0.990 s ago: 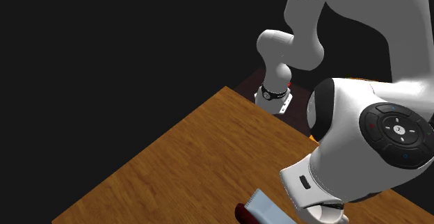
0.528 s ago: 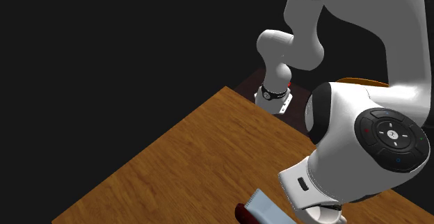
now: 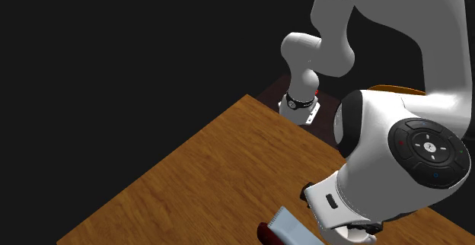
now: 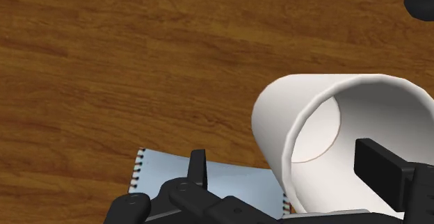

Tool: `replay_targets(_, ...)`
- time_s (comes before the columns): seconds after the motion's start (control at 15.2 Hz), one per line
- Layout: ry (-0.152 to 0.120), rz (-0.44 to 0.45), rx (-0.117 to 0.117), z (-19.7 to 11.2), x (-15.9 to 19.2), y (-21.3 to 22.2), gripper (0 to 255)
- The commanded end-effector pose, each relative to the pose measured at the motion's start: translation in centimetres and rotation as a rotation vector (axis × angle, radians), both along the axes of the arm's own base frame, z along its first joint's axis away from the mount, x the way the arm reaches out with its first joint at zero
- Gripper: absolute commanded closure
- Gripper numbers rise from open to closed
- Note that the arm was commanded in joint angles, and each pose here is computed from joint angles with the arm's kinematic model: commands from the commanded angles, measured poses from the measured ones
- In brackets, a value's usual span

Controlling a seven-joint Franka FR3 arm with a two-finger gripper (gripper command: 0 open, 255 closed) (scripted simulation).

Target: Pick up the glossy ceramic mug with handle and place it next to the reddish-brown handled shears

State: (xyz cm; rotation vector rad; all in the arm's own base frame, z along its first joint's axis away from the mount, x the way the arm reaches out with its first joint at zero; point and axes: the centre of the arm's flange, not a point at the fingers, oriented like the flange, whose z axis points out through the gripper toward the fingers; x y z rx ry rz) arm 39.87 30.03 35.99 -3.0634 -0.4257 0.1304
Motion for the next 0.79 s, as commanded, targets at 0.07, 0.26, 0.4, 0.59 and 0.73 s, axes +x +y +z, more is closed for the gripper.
replay_targets(0.07, 0.0, 0.0, 0.0, 2.6, 0.2, -0.1, 0)
replay_targets(0.26, 0.0, 0.0, 0.0, 5.0, 0.4, -0.2, 0)
replay_targets(0.4, 0.0, 0.0, 0.0, 5.0, 0.4, -0.2, 0)
replay_targets(0.59, 0.0, 0.0, 0.0, 5.0, 0.4, -0.2, 0)
replay_targets(0.73, 0.0, 0.0, 0.0, 5.0, 0.4, -0.2, 0)
